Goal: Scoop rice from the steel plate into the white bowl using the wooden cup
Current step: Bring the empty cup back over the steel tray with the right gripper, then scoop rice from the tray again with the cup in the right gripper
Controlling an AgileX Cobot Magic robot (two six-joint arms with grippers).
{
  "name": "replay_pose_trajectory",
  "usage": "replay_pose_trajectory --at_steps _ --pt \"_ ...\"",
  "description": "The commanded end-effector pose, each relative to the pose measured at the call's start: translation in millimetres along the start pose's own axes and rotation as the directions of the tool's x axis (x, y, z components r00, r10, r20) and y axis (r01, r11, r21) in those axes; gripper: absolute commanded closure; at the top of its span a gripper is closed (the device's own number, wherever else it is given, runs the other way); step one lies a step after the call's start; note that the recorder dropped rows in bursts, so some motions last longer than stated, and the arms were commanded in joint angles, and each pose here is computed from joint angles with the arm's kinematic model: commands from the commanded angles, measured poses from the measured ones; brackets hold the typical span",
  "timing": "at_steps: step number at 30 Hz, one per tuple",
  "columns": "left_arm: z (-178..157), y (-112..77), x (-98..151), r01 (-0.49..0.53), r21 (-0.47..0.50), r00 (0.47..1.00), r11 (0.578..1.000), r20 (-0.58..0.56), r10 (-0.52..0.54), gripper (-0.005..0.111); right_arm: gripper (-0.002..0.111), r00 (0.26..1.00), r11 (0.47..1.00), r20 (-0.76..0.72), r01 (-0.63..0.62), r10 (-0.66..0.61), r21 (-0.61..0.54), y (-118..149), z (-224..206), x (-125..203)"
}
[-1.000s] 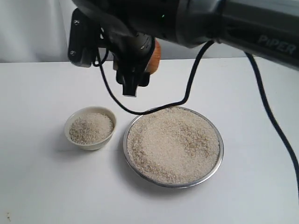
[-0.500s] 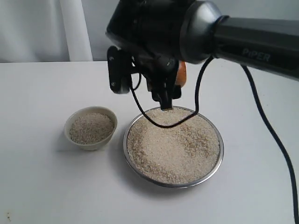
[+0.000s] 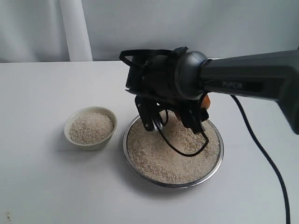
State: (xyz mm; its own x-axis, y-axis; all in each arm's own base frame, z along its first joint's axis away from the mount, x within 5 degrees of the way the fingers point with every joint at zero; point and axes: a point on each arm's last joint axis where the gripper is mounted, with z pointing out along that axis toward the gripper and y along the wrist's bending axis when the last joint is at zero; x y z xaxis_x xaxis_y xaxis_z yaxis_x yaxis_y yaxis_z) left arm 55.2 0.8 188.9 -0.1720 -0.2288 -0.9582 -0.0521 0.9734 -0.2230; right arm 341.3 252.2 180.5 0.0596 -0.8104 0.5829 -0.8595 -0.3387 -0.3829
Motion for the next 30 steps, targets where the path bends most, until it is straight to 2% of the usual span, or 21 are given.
replay_pose_trajectory --at_steps 1,5,10,18,30 --pt "-0.3 -0.5 -0.1 0.006 0.007 1.000 1.000 0.000 -0.006 0.107 0.108 0.993 0.996 -0.080 0.087 -0.085 0.021 0.4 20.7 -9.4" --pt "-0.3 -0.5 -0.1 0.006 0.007 1.000 1.000 0.000 -0.006 0.107 0.108 0.981 0.989 -0.126 0.148 -0.145 0.013 5.8 39.4 -23.5" --pt "-0.3 -0.5 -0.1 0.006 0.007 1.000 1.000 0.000 -0.006 0.107 0.108 0.980 0.988 -0.119 0.156 -0.156 -0.010 12.2 51.2 -34.4" --pt "-0.3 -0.5 -0.1 0.006 0.007 1.000 1.000 0.000 -0.006 0.107 0.108 0.995 0.994 0.045 0.093 -0.091 -0.056 18.4 51.6 -48.9" --pt "-0.3 -0.5 -0.1 0.006 0.007 1.000 1.000 0.000 -0.006 0.107 0.108 0.990 0.990 0.143 0.005 0.015 -0.139 25.5 50.0 -58.4"
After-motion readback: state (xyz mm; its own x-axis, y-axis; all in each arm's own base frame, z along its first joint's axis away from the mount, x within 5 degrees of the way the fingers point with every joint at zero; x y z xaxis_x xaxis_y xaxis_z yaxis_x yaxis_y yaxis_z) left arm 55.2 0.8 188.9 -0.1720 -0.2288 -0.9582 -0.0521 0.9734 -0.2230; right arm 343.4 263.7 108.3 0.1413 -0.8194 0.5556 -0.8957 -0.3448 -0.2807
